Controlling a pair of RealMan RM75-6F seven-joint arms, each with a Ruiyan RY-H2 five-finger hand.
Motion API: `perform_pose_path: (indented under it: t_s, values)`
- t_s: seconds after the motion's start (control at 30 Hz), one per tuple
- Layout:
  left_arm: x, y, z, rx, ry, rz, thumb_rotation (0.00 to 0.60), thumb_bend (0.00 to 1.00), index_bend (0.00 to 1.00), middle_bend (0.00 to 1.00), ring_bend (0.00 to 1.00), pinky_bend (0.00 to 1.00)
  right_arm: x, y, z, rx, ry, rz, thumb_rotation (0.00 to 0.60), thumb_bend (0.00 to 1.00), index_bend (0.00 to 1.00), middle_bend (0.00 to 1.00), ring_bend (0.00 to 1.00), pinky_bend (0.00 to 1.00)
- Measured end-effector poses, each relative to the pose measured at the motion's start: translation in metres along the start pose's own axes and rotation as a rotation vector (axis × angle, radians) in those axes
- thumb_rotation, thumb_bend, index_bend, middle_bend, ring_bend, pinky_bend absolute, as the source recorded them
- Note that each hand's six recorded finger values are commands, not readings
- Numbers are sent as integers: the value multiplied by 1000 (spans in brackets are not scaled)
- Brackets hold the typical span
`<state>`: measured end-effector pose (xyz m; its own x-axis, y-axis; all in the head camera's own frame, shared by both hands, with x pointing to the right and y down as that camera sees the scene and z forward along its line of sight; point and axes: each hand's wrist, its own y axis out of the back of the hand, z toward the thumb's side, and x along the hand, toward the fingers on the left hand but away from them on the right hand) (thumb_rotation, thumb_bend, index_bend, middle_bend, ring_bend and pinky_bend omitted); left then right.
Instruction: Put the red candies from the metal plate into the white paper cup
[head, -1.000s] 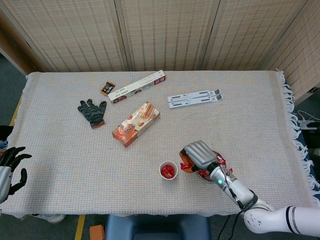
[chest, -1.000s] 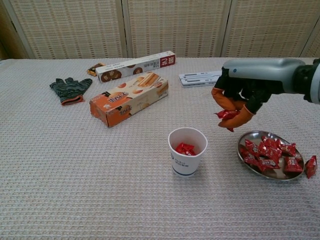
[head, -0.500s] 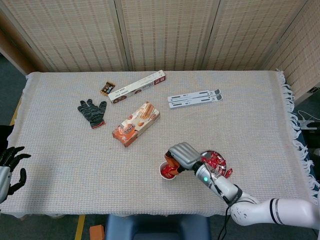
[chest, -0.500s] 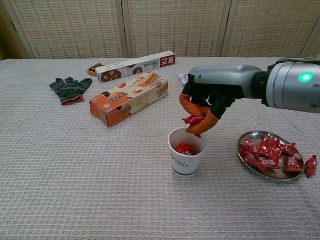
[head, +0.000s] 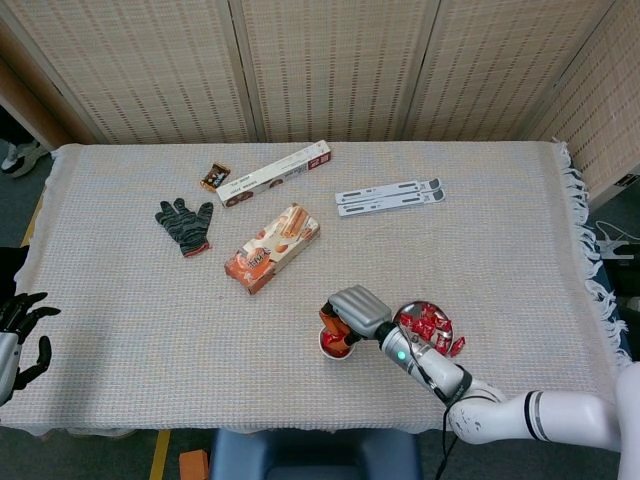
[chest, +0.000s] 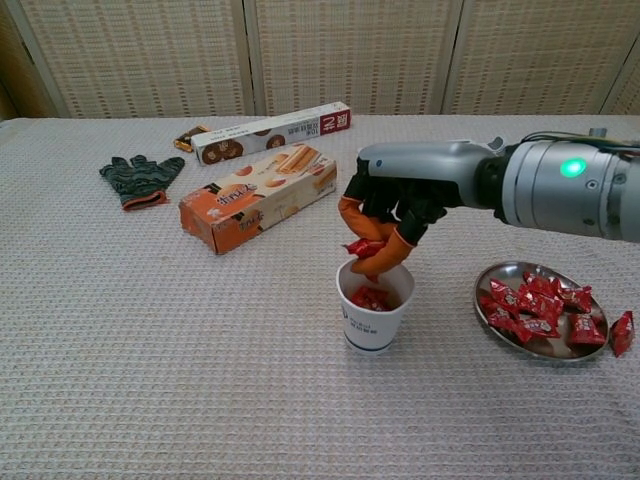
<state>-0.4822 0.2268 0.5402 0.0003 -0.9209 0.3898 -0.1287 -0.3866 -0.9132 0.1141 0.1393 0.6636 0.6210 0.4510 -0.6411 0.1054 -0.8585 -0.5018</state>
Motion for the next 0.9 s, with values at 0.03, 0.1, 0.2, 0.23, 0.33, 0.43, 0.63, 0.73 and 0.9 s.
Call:
perform_pose_path:
  t_s: [0.03, 0.1, 0.2, 0.23, 0.33, 0.43, 0.63, 0.73, 0.9]
  values:
    - [0, 0, 0, 0, 1, 1, 600, 619, 293, 133, 88, 302, 0, 0, 0, 1, 0, 0, 600, 236, 740, 875, 770, 968]
    - [0, 0, -1, 0, 2, 2, 600, 620, 293, 132, 87, 302, -1, -1, -1, 0, 1, -1, 600, 236, 736, 875, 769, 968]
    - [0, 0, -1, 0, 2, 2, 600, 620, 293, 132, 87, 302, -3, -1, -1, -8, 5, -6, 600, 235, 731, 875, 769, 968]
    - [0, 1, 0, 0, 2, 3, 600, 620, 293, 133, 88, 302, -4, -1, 0, -11, 7, -8, 600, 235, 731, 875, 770, 968]
    - [0, 1, 0, -1, 0, 3, 600, 621, 293, 133, 88, 302, -6, -2, 1, -26, 16, -16, 600, 235, 730, 875, 769, 968]
    - [0, 1, -1, -4, 2, 4, 600, 620, 293, 133, 88, 302, -9, -4, 2, -42, 26, -21, 600, 235, 730, 875, 769, 968]
    - [0, 2, -1, -9, 4, 4, 600, 620, 294, 132, 87, 301, -12, -7, 0, -45, 30, -12, 600, 236, 703, 875, 770, 968]
    - [0, 2, -1, -9, 2, 4, 600, 621, 294, 132, 87, 302, -12, -7, -1, -46, 29, -10, 600, 236, 668, 874, 770, 968]
    - [0, 2, -1, -9, 1, 4, 600, 620, 294, 132, 87, 302, -14, -9, 0, -68, 35, -4, 600, 201, 609, 875, 769, 968]
